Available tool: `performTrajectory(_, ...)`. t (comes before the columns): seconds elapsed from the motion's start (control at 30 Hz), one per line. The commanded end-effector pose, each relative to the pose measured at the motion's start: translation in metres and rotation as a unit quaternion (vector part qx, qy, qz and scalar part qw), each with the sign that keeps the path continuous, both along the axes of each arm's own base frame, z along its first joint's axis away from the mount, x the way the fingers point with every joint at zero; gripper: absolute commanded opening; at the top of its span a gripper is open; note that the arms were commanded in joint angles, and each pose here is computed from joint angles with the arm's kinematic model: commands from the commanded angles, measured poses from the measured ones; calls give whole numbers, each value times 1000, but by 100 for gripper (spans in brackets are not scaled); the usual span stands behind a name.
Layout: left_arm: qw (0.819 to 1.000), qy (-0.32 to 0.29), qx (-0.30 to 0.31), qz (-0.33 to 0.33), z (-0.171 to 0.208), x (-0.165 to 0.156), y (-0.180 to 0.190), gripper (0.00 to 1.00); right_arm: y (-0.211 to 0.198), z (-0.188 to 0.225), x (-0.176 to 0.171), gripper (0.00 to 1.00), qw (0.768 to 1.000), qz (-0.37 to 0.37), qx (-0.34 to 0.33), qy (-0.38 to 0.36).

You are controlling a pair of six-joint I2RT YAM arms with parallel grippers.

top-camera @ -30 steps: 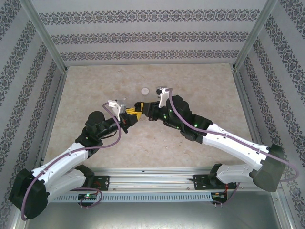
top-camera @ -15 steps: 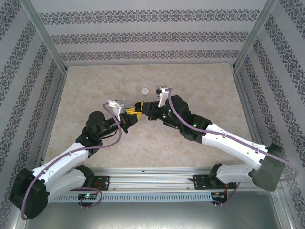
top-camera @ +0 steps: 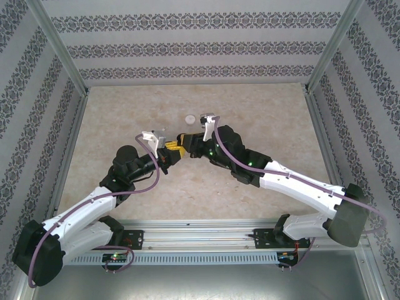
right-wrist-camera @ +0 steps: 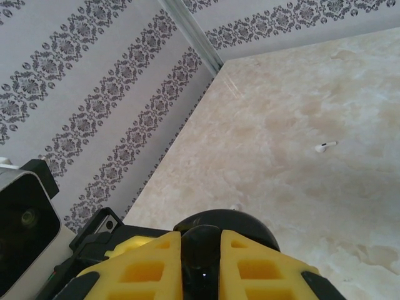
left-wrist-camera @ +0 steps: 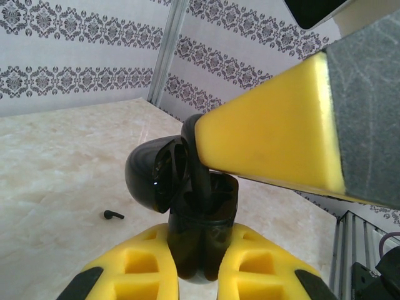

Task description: Insert wireless bluetooth earbuds into charging case

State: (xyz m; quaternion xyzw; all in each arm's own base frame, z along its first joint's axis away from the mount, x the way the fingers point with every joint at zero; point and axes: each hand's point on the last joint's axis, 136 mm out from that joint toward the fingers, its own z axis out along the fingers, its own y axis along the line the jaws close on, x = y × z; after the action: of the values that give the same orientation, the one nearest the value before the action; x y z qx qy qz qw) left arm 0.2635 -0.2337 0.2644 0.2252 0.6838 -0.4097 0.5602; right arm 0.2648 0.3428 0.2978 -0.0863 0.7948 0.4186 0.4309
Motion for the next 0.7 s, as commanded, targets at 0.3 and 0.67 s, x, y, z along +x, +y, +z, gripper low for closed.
performTrajectory(0.3, 999, -37, -28, 12, 30, 2, 5, 0, -9, 15, -4, 16, 1000, -16, 4, -22)
performTrajectory(0.67, 999, -35, -32, 11, 31, 1, 5, 0, -8, 4, -5, 16, 1000, -15, -1, -5)
